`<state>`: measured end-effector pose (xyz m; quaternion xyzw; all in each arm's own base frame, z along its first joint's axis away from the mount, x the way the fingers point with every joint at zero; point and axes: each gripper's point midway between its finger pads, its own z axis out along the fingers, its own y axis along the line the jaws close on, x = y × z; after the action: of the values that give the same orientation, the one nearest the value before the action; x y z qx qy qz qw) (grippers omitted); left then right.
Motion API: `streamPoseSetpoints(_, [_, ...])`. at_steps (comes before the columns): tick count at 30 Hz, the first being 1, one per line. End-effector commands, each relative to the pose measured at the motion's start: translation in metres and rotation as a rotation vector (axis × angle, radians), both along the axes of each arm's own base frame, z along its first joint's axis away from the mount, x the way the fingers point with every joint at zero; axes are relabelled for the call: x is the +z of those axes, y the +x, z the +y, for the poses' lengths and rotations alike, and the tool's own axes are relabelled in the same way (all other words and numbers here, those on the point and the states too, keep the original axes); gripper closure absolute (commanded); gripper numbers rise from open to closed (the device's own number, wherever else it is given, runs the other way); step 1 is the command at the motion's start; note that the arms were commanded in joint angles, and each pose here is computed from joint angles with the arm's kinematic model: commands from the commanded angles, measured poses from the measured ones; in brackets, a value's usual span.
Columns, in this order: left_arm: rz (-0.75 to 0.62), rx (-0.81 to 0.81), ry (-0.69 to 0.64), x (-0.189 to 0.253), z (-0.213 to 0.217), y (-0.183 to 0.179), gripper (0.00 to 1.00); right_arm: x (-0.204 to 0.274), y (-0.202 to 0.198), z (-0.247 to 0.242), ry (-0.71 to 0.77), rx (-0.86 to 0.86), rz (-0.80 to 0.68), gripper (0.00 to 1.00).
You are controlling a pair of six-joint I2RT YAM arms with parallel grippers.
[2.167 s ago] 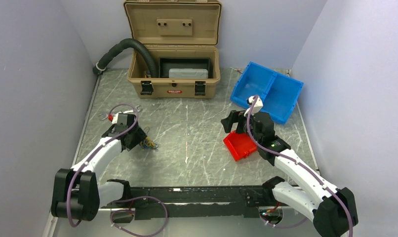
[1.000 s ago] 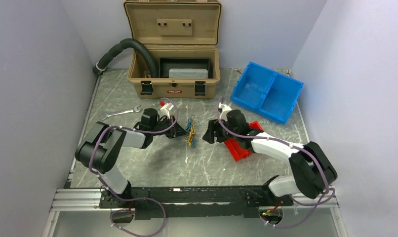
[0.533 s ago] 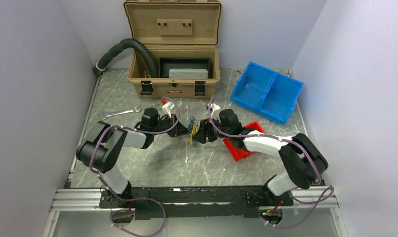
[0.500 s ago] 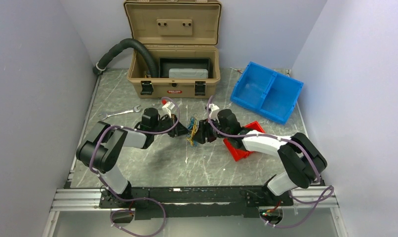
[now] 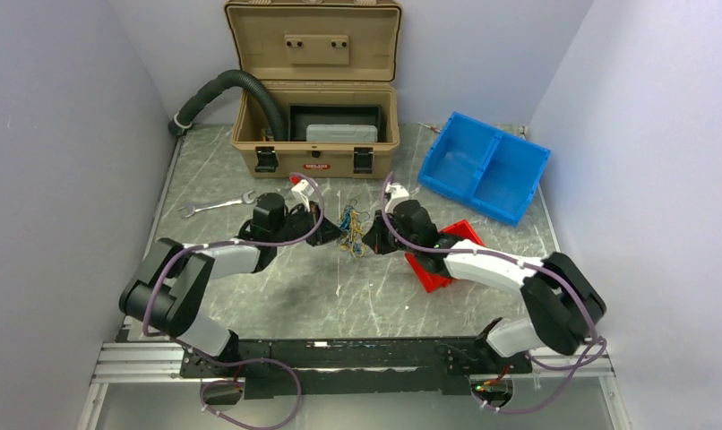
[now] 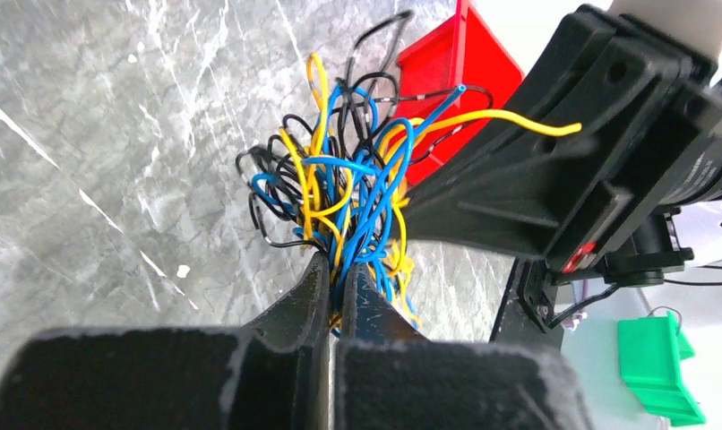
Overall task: Untangle the cables
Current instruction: Untie the cable.
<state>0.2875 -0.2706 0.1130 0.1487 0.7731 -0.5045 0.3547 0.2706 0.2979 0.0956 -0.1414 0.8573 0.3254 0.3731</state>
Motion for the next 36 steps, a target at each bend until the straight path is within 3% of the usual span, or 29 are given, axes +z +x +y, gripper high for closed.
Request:
streamPoseSetpoints(1, [-0.097, 0.046, 0.038, 0.018, 0.007, 0.006, 0.97, 0.011, 0.022, -0.058, -0.101, -0.327, -0.043, 1.0])
streamPoseSetpoints(7, [-0.101, 0.114, 0.095, 0.018, 0.02, 0.008, 0.88, 0.02, 0.018, -0.094, -0.144, -0.466, -0.052, 1.0])
streamPoseSetpoints(12, [-0.085, 0.158, 0.135, 0.014, 0.027, 0.011, 0.91, 0.027, 0.015, -0.104, -0.131, -0.5, -0.073, 1.0])
streamPoseSetpoints(14, [-0.044, 0.237, 0.2, 0.005, 0.039, 0.02, 0.95, 0.024, 0.015, -0.12, -0.177, -0.576, -0.057, 1.0])
streamPoseSetpoints(17, [0.051, 0.415, 0.335, -0.015, 0.07, 0.033, 0.92, 0.023, 0.016, -0.146, -0.241, -0.717, -0.043, 1.0])
streamPoseSetpoints(19, [0.081, 0.483, 0.376, -0.021, 0.086, 0.037, 0.85, 0.025, 0.017, -0.156, -0.258, -0.775, -0.043, 1.0])
streamPoseSetpoints(21, [0.072, 0.466, 0.359, -0.019, 0.086, 0.035, 0.72, 0.028, 0.017, -0.155, -0.261, -0.765, -0.049, 1.0])
streamPoseSetpoints(23, [0.046, 0.416, 0.32, -0.014, 0.078, 0.031, 0.55, 0.03, 0.018, -0.139, -0.239, -0.657, -0.068, 1.0])
streamPoseSetpoints(25, [0.024, 0.366, 0.283, -0.009, 0.069, 0.028, 0.44, 0.036, 0.016, -0.108, -0.168, -0.478, -0.088, 1.0])
streamPoseSetpoints(26, [0.021, 0.344, 0.272, -0.009, 0.065, 0.026, 0.41, 0.04, 0.013, -0.095, -0.132, -0.405, -0.096, 0.98])
streamPoseSetpoints(28, [0.027, 0.302, 0.266, -0.011, 0.058, 0.025, 0.4, 0.047, 0.006, -0.07, -0.07, -0.266, -0.099, 0.71])
streamPoseSetpoints(33, [0.009, 0.197, 0.273, -0.011, 0.037, 0.019, 0.39, 0.044, 0.008, -0.06, -0.096, -0.214, -0.072, 0.62])
streamPoseSetpoints(36, [-0.023, 0.151, 0.279, -0.006, 0.024, 0.015, 0.39, 0.036, 0.018, -0.078, -0.19, -0.318, -0.049, 0.23])
